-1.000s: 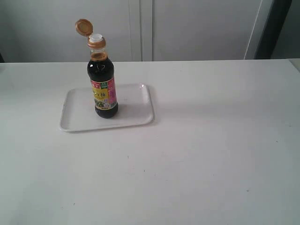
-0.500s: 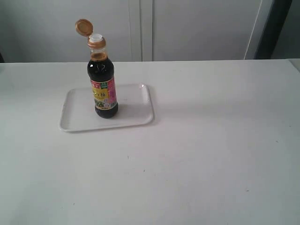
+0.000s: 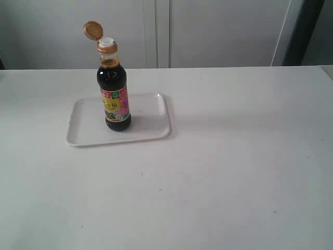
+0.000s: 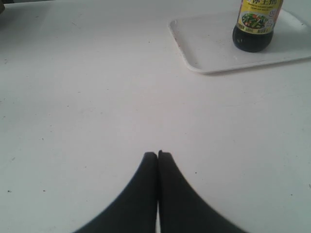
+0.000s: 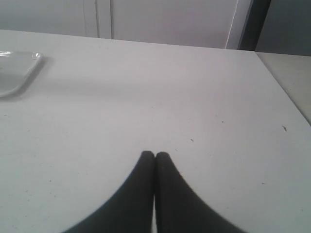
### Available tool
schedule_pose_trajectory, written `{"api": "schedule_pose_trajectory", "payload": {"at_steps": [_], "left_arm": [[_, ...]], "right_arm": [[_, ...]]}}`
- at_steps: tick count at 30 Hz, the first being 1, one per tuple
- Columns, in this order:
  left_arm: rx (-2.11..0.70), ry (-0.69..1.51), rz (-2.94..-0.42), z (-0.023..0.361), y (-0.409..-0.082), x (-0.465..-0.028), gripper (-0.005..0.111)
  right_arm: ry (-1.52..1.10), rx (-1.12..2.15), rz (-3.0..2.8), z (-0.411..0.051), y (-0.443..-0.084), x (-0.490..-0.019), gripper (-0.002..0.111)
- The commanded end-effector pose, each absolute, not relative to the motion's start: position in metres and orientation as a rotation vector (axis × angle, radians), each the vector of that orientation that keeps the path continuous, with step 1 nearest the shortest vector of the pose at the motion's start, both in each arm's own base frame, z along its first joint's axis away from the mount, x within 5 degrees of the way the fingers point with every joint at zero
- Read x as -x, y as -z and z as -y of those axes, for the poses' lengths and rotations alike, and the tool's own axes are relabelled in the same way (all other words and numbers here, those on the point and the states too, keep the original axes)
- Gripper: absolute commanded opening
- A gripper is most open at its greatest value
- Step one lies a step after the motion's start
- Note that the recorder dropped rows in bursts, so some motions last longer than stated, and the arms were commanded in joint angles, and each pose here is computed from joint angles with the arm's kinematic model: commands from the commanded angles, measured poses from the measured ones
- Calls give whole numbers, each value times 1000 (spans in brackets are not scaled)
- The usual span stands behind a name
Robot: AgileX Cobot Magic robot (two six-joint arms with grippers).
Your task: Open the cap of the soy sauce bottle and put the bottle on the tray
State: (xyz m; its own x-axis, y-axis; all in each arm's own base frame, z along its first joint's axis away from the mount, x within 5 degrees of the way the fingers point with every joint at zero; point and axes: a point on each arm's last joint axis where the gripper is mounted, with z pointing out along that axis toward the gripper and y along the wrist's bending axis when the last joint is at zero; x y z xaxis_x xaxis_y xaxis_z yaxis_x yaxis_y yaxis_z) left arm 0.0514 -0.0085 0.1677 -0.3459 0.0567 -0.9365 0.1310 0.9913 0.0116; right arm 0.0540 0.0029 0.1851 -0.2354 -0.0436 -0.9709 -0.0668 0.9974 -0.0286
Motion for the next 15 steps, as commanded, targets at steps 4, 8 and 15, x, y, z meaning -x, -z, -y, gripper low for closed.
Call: {"api": "schedule_pose_trajectory", "payload": {"at_steps": [4, 8, 15], "left_arm": [[-128, 85, -1926, 9, -167, -51, 0], [-128, 85, -1926, 9, -167, -51, 0], [-128, 85, -1926, 9, -167, -51, 0]], "right_arm": [[-18, 89, -1817, -3, -183, -54, 0], [-18, 89, -1817, -3, -183, -54, 0], [-18, 89, -1817, -3, -183, -54, 0]]}}
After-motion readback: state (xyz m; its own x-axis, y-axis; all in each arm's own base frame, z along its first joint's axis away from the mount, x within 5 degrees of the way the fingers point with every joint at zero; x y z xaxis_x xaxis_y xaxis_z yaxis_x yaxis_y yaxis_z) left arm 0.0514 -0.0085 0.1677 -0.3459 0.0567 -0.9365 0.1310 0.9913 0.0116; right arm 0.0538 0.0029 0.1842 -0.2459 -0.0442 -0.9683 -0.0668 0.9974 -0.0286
